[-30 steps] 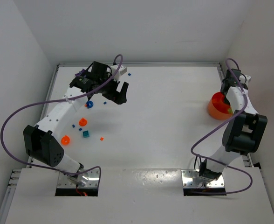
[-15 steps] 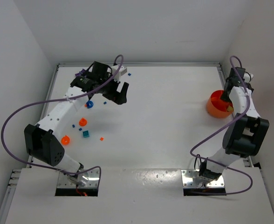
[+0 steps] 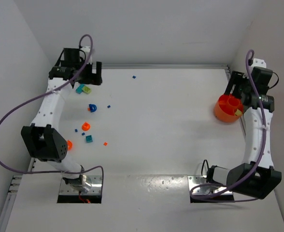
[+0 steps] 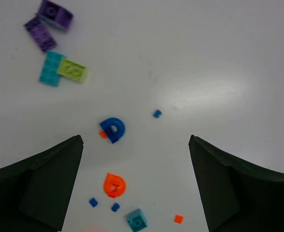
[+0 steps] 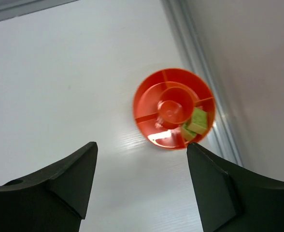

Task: Sort the legos into containers by color

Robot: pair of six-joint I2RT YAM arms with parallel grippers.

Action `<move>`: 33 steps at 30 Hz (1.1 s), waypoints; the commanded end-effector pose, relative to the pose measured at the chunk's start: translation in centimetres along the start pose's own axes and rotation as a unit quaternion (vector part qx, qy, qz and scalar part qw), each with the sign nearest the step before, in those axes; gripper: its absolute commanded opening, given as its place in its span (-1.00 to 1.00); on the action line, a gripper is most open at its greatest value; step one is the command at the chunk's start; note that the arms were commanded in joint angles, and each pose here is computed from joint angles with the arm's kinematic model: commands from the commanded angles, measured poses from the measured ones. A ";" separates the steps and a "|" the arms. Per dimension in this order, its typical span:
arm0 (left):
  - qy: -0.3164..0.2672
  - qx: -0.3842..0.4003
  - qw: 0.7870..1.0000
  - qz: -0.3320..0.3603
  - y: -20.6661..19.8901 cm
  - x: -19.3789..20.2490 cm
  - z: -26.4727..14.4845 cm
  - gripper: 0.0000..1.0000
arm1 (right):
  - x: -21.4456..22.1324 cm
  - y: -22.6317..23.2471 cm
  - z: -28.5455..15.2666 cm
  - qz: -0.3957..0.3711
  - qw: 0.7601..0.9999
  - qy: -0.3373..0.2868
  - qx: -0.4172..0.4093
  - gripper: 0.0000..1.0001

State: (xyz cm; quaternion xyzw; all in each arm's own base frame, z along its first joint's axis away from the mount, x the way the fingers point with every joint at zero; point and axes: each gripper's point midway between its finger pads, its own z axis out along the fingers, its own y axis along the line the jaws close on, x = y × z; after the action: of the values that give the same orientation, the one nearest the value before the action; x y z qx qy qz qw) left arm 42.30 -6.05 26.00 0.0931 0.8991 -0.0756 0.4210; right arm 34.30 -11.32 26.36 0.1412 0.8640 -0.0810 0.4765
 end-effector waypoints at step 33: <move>0.087 -0.257 0.913 -0.305 13.4 6.5 17.7 0.92 | 5.6 3.6 2.8 0.005 0.989 0.115 -0.098 0.52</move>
State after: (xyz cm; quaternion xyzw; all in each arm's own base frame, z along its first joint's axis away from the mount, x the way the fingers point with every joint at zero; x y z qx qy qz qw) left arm 52.16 4.41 6.57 -0.2756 0.9231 0.0392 0.2654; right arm 34.60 -7.92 20.07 0.1089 0.9166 0.0168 0.3843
